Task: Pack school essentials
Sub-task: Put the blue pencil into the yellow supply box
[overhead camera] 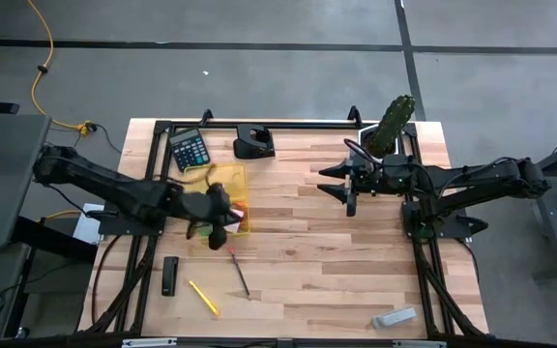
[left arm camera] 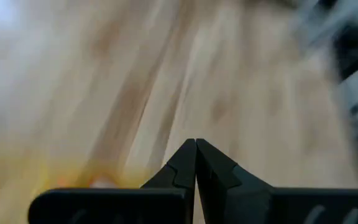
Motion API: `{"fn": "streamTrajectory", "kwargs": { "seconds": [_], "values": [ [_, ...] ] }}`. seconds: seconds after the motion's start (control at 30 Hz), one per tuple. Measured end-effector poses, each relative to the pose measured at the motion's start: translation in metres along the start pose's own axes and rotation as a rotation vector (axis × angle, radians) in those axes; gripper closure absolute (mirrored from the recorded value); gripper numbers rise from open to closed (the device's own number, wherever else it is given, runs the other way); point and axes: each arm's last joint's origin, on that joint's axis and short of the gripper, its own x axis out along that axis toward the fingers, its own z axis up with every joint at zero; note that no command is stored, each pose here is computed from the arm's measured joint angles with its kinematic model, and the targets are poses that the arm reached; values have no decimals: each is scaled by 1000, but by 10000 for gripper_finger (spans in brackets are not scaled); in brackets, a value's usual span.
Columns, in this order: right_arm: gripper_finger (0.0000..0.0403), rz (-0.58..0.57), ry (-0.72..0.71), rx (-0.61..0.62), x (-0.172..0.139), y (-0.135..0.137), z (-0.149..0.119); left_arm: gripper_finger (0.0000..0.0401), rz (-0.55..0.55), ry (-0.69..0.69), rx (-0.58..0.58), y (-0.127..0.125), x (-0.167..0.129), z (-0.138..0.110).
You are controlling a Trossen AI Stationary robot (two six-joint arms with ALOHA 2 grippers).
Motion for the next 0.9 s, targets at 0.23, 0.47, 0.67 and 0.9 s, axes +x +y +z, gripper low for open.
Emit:
{"fn": "streamTrajectory", "kwargs": {
  "seconds": [0.23,0.47,0.67,0.9],
  "values": [
    [197,18,-39,-8,0,1,4,401,-170,-611,69,-2,-70,57],
    [197,25,-48,-7,0,2,5,401,-213,-873,70,5,-87,56],
    [197,99,-92,-39,-1,5,10,401,-259,-834,9,8,-75,43],
    [197,108,-98,-39,-1,5,11,401,-217,-844,60,8,-75,43]
  ]
}}
